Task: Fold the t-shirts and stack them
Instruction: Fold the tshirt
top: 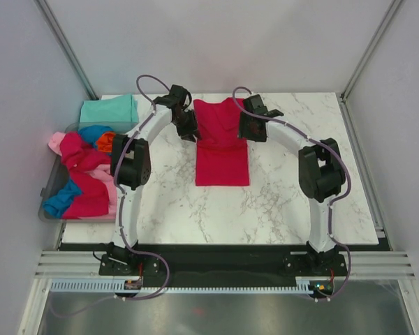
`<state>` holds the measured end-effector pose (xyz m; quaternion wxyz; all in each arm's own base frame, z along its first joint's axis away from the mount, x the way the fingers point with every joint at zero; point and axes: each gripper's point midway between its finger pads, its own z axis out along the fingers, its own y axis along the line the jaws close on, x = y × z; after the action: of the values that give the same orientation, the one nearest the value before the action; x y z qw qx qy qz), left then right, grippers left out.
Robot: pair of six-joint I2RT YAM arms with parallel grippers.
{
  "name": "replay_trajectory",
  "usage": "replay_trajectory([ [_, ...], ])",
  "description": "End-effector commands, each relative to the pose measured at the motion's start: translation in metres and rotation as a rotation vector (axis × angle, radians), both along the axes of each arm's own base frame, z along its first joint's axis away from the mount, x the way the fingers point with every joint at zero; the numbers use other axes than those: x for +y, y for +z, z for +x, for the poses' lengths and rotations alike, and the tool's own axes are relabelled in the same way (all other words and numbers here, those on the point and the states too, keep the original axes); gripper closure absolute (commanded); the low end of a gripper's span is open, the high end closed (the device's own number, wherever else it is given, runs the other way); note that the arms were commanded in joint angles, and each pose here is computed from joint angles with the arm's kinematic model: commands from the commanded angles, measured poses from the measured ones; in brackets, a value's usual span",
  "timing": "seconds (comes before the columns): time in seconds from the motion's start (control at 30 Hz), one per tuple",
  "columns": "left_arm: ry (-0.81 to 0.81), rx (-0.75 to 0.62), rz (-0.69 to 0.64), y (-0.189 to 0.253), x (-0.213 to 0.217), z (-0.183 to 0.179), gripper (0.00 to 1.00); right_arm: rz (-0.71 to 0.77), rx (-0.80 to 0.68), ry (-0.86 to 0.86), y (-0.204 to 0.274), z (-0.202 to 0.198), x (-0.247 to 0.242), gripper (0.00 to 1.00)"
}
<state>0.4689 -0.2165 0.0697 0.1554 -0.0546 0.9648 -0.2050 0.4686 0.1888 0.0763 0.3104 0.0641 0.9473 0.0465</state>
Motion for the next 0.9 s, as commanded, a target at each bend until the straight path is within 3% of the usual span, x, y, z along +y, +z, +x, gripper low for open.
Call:
replay_trajectory([
  [0.0,-0.004,-0.085,-0.111,0.051,-0.001,0.043,0.56,0.049,-0.076,-0.012,0.029,0.049,-0.008,0.27],
  [0.03,0.001,-0.092,-0.136,0.057,-0.001,0.051,0.51,0.048,-0.058,-0.016,0.031,0.053,-0.013,0.25],
  [0.07,0.033,-0.065,-0.159,0.053,0.006,0.059,0.44,0.084,-0.123,-0.02,0.064,0.075,-0.016,0.22],
  [0.1,0.041,-0.089,-0.19,0.065,0.008,0.067,0.17,0.081,-0.119,-0.017,0.065,0.081,-0.018,0.22],
  [0.13,0.039,-0.133,-0.235,0.088,0.007,0.074,0.01,0.079,-0.111,-0.019,0.074,0.08,-0.022,0.21],
  [0.2,0.07,-0.184,-0.246,0.115,0.022,0.078,0.0,0.099,-0.173,-0.02,0.111,0.08,-0.028,0.2],
  [0.27,0.06,-0.183,-0.226,0.116,0.027,0.069,0.0,0.106,-0.138,-0.002,0.099,0.06,-0.03,0.19],
  [0.3,0.054,-0.161,-0.218,0.117,0.029,0.056,0.0,0.162,-0.16,0.019,0.119,0.044,-0.025,0.19],
  [0.33,0.048,-0.153,-0.208,0.117,0.029,0.048,0.0,0.171,-0.099,0.02,0.086,0.023,-0.025,0.19],
  [0.4,0.02,-0.164,-0.178,0.13,0.028,0.024,0.0,0.238,-0.108,0.045,0.093,-0.008,-0.02,0.18],
  [0.43,0.033,-0.098,-0.123,0.103,0.034,0.006,0.0,0.292,-0.114,0.054,0.091,-0.018,-0.012,0.18],
  [0.47,0.016,-0.093,-0.102,0.098,0.03,-0.006,0.0,0.288,-0.028,0.052,0.054,-0.048,-0.014,0.18],
  [0.5,0.014,-0.146,-0.096,0.12,0.031,-0.021,0.0,0.313,-0.044,0.064,0.061,-0.062,-0.012,0.18],
  [0.53,0.007,-0.104,-0.085,0.092,0.03,-0.04,0.0,0.349,-0.038,0.078,0.057,-0.072,-0.006,0.18],
  [0.63,-0.024,-0.133,-0.091,0.083,0.022,-0.089,0.0,0.394,0.052,0.105,0.02,-0.127,0.005,0.18],
  [0.73,-0.015,-0.084,-0.074,0.058,0.028,-0.13,0.0,0.42,0.053,0.106,0.015,-0.146,0.01,0.2],
  [0.87,-0.007,-0.044,-0.088,0.024,0.03,-0.157,0.07,0.418,0.102,0.091,-0.011,-0.168,0.008,0.23],
])
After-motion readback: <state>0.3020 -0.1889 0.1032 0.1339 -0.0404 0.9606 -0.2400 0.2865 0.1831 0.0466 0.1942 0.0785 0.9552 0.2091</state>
